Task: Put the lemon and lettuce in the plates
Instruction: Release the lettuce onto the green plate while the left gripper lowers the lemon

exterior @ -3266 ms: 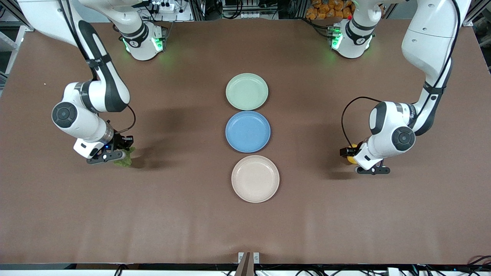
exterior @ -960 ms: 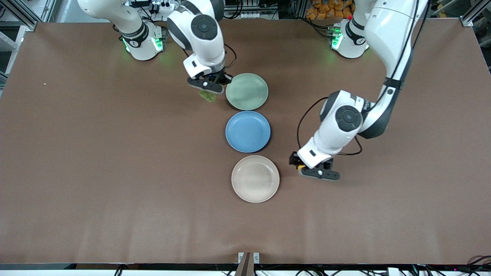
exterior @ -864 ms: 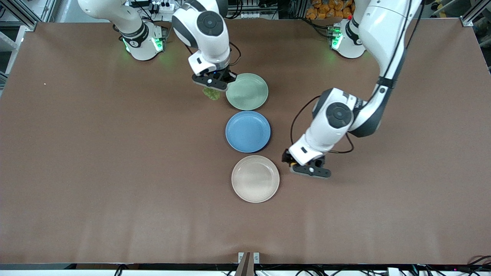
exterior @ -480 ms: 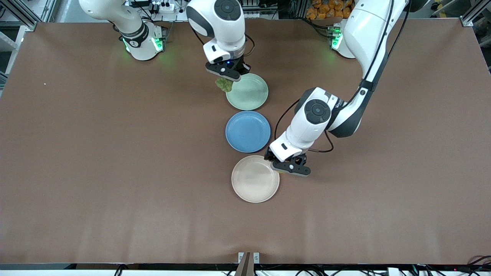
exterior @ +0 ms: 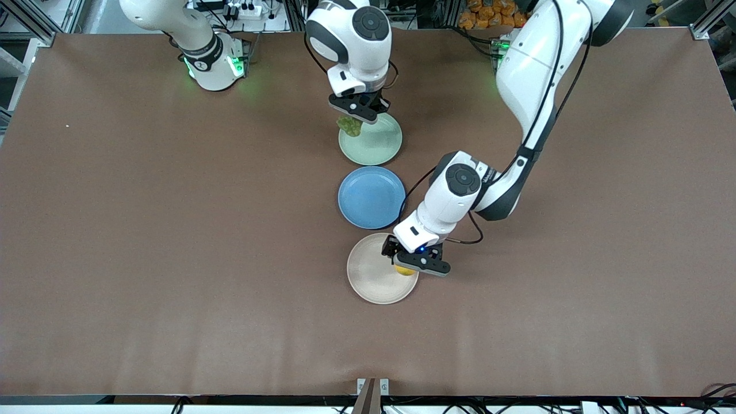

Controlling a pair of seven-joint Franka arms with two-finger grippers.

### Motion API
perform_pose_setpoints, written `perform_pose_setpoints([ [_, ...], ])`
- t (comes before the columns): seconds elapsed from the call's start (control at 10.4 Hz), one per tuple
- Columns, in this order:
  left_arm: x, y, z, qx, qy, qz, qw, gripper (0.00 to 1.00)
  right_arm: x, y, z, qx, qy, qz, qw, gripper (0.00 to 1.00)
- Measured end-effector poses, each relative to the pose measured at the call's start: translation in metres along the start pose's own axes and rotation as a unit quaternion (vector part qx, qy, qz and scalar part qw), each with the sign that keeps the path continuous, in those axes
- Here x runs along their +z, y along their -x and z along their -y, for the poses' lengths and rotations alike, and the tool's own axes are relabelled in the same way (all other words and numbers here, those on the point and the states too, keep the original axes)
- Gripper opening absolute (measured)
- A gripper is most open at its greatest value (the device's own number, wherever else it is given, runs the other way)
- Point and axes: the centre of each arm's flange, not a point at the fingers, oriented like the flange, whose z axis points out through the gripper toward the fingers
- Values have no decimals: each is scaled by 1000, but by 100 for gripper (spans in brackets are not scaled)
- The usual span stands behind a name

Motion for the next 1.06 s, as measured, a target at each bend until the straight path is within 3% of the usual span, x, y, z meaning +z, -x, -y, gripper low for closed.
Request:
perform_pose_setpoints([
  [0.29,16,4,-7,4,5,-2,1000,60,23,25,10,-29,18,-19,999,63],
  [0.48,20,5,-8,4,9,-10,1000,60,25,2,11,-23,20,-23,999,96],
  [0.58,27,10,-9,5,10,-10,1000,60,23,-15,10,-28,19,-23,999,100],
  [0.96,50,26,-13,10,11,-2,1000,61,19,-81,-1,-57,21,-28,998,100],
  [1.06,49,23,-12,9,11,-4,1000,71,18,-97,-5,-64,21,-27,997,100],
])
